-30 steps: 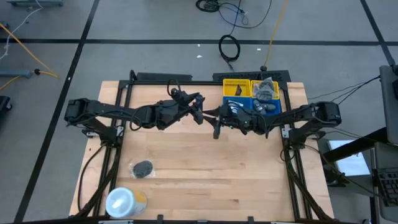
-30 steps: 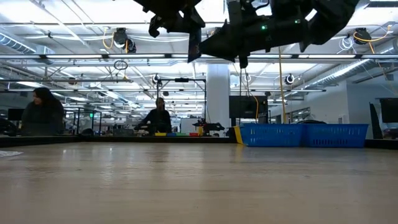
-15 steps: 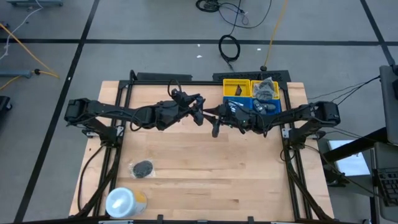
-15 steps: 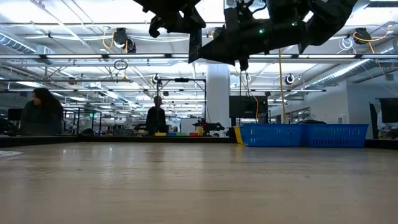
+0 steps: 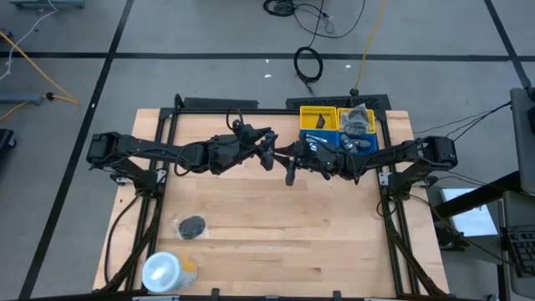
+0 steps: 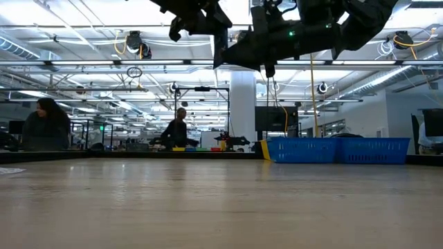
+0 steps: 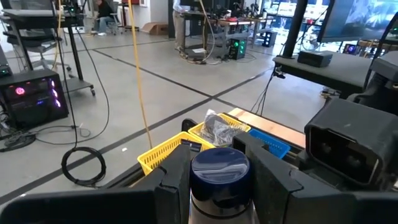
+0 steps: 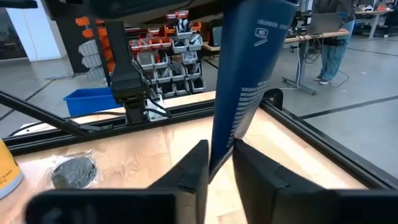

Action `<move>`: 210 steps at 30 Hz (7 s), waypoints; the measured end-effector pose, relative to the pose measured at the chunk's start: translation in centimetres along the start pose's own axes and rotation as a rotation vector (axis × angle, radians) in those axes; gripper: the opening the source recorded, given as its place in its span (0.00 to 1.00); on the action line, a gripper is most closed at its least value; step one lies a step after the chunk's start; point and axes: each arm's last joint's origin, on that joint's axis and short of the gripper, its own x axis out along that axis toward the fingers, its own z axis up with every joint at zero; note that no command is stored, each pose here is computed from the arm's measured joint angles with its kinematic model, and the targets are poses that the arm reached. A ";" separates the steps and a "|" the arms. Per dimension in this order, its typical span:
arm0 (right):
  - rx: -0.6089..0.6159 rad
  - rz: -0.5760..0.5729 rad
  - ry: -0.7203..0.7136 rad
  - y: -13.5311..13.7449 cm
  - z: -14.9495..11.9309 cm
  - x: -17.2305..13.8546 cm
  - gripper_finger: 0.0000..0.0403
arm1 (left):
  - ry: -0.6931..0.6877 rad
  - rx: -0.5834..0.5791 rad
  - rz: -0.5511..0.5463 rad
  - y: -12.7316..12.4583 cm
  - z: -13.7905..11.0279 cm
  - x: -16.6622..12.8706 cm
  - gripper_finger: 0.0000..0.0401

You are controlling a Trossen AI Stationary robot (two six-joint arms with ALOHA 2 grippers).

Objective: Pick & Place Travel size toiletries
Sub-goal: Put the blue shave cream into the left yellow basket, then put the black hairbrush into the right yellow basket

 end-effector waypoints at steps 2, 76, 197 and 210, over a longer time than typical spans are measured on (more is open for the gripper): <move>-0.001 0.000 0.006 0.0 0.0 0.0 0.13 | 0.003 0.002 -0.001 0.0 0.0 0.0 0.28; -0.020 -0.722 0.675 -16.6 -0.8 -7.9 0.00 | 0.472 0.099 0.010 1.3 -1.2 -7.8 0.48; -0.091 -0.275 0.516 -10.7 -0.7 -5.2 0.12 | 1.871 0.374 0.164 -5.2 -20.5 -15.5 0.03; -0.093 -0.275 0.483 -10.7 -0.5 -5.0 0.12 | 1.596 0.361 0.115 -5.9 -14.8 -15.0 0.00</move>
